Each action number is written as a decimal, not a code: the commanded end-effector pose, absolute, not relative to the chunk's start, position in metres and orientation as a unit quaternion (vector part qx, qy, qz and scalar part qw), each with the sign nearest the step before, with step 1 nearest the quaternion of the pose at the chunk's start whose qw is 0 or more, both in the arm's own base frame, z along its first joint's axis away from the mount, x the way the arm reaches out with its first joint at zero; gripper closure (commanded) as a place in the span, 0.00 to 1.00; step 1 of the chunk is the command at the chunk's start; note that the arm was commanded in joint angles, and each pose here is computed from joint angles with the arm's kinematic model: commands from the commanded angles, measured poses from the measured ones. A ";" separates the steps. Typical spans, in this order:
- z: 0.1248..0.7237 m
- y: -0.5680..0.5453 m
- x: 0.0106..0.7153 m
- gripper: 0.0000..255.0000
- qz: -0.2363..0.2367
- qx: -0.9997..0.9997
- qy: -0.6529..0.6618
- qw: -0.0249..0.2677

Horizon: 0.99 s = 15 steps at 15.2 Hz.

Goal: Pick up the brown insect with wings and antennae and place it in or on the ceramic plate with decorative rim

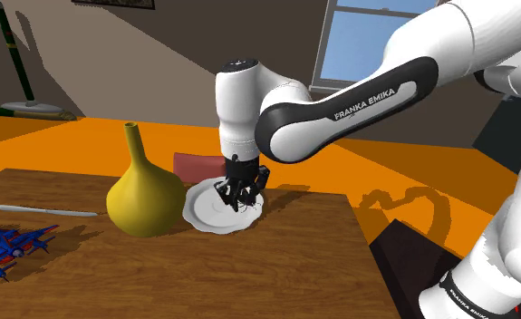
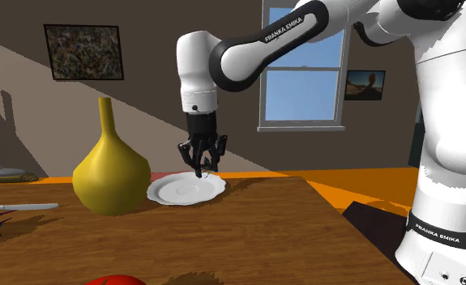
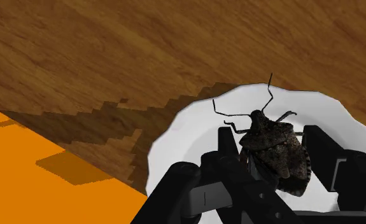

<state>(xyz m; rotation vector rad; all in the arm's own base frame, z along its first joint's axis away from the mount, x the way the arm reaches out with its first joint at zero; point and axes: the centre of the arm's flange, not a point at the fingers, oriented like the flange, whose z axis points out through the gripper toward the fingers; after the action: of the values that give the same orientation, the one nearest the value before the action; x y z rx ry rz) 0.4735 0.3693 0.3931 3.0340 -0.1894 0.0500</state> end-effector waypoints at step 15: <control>0.353 0.374 0.591 1.00 0.017 0.997 -0.062 0.051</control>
<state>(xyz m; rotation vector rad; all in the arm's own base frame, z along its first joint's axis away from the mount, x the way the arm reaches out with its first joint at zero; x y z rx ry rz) 0.5908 0.3737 0.3585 3.0328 -0.1894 0.0507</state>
